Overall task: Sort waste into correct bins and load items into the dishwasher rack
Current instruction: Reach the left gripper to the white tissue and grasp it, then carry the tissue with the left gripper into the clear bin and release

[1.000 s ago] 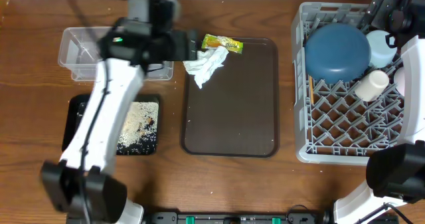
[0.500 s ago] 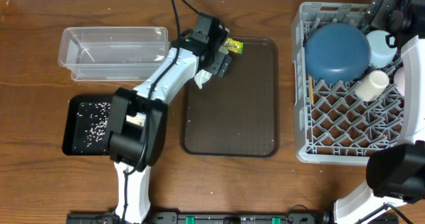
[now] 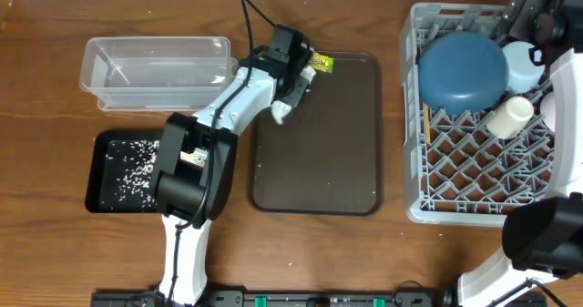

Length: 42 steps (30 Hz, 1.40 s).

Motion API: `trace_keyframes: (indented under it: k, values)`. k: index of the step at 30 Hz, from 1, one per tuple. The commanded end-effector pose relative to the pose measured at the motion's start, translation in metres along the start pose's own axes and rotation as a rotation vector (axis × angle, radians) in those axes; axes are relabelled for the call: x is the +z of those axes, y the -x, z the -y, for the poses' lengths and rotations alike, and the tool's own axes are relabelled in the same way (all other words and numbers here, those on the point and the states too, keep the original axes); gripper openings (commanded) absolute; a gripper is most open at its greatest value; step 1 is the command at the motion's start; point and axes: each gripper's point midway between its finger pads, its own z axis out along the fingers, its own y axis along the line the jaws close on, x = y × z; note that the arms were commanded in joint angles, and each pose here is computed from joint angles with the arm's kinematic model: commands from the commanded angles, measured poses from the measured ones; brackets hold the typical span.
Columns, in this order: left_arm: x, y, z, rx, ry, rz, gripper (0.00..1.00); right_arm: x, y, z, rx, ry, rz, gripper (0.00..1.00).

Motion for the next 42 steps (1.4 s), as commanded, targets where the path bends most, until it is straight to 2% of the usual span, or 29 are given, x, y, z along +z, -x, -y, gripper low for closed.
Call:
trace_keyframes:
  k: [1,6,10,14,18,24,32,38,42]
  values:
    - [-0.009,0.005,-0.004,-0.061,0.013,0.010,0.06,-0.012,0.008,0.005,0.004,-0.006,0.031,0.99]
    - [-0.056,0.029,-0.006,-0.156,0.015,0.103,0.06,-0.012,0.008,0.005,0.004,-0.006,0.031,0.99]
    - [-0.122,0.058,-0.013,-0.162,0.036,0.247,0.06,-0.013,0.008,0.005,0.004,-0.006,0.032,0.99]
    - [-0.188,0.073,-0.045,-0.206,0.163,0.377,0.06,-0.012,0.008,0.005,0.004,-0.006,0.031,0.99]
    - [-0.229,0.071,-0.087,-0.285,0.288,0.444,0.06,-0.012,0.008,0.005,0.004,-0.006,0.031,0.99]
    - [-0.227,0.049,-0.152,-0.525,0.365,0.439,0.06,-0.012,0.008,0.005,0.004,-0.006,0.031,0.99]
    - [-0.191,-0.008,-0.246,-1.069,0.426,0.411,0.06,-0.012,0.008,0.005,0.004,-0.006,0.032,0.99]
    - [-0.174,-0.046,-0.274,-1.516,0.423,0.417,0.06,-0.012,0.008,0.005,0.004,-0.006,0.032,0.99]
    - [-0.175,-0.052,-0.278,-1.636,0.417,0.439,0.06,-0.012,0.008,0.005,0.004,-0.006,0.031,0.99]
